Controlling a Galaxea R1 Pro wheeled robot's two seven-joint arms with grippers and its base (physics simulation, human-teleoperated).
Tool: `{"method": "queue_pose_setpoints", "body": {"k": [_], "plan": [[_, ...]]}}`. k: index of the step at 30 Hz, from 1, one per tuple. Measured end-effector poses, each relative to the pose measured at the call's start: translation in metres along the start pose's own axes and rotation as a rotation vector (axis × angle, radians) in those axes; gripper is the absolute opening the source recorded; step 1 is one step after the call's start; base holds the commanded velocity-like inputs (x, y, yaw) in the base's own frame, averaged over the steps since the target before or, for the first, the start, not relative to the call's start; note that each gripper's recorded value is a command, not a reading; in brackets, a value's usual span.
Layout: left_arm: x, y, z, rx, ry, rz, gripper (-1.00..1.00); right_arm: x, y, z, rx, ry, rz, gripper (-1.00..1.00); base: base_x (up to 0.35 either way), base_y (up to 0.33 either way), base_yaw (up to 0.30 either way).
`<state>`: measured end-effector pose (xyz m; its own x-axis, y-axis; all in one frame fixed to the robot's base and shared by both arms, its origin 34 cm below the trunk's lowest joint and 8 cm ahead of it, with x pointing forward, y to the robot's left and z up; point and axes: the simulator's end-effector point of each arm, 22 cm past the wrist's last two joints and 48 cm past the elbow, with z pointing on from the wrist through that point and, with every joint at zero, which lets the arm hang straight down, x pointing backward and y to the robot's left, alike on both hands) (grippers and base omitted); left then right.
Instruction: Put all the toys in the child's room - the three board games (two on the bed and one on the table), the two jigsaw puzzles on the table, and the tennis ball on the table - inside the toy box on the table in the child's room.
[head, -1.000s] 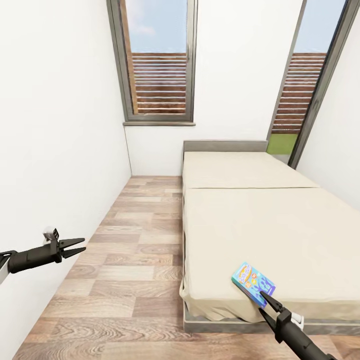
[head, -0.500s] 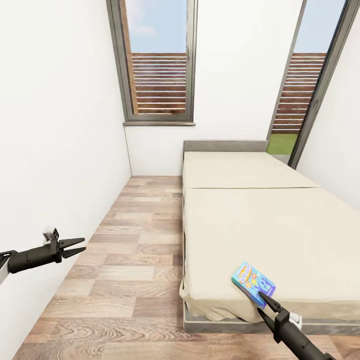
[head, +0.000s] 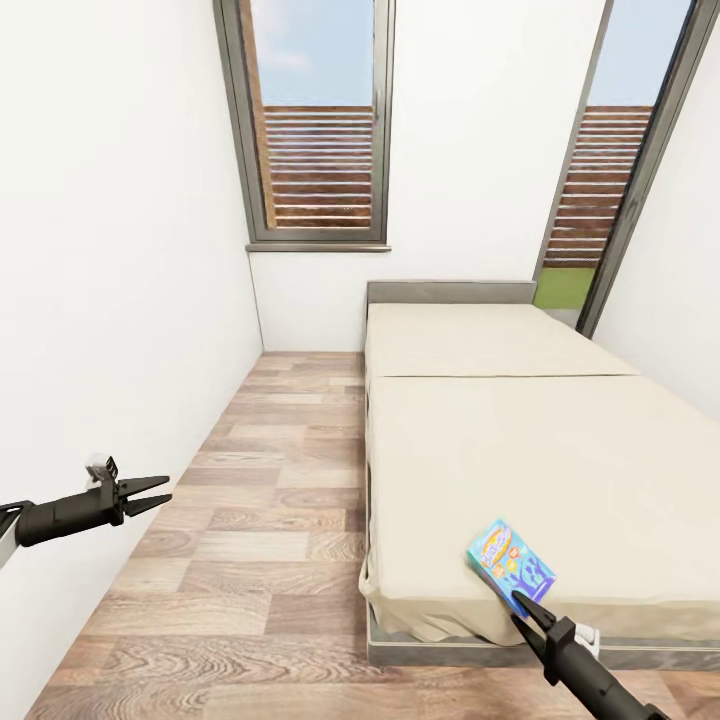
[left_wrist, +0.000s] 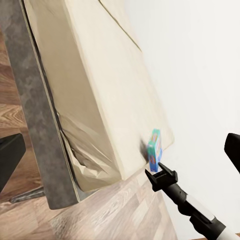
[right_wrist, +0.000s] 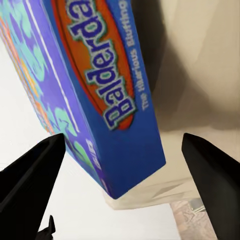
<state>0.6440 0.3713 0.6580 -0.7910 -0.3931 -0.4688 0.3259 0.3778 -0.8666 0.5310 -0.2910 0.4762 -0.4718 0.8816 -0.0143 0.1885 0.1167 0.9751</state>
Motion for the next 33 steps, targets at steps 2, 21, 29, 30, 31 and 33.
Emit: {"method": "queue_pose_setpoints", "body": {"k": [2,21,29,30,31,33], "plan": [[0.000,0.000,0.000,0.000,0.000,0.000,1.00,0.000,0.000,0.000,0.001,0.000,-0.001,-1.00,0.000,0.000,0.000],[0.000,0.000,0.000,0.001,0.000,0.001,1.00,0.000,0.000,0.000,0.001,0.000,0.000,-1.00,0.000,0.000,0.000],[-0.007,-0.009,-0.001,0.001,0.000,0.000,1.00,0.000,0.012,0.000,-0.002,0.003,0.005,-1.00,0.000,0.000,0.000],[-0.007,-0.009,-0.001,0.001,0.000,0.000,1.00,0.000,0.012,0.000,-0.002,0.003,0.004,-1.00,0.000,0.000,0.000],[-0.009,-0.011,-0.001,0.001,0.000,0.000,1.00,0.000,0.014,0.000,-0.001,0.005,0.005,-1.00,0.000,0.000,0.000],[-0.012,-0.014,-0.001,0.001,0.000,0.000,1.00,-0.001,0.018,0.000,-0.002,0.005,0.006,-1.00,0.000,0.000,0.000]]}}
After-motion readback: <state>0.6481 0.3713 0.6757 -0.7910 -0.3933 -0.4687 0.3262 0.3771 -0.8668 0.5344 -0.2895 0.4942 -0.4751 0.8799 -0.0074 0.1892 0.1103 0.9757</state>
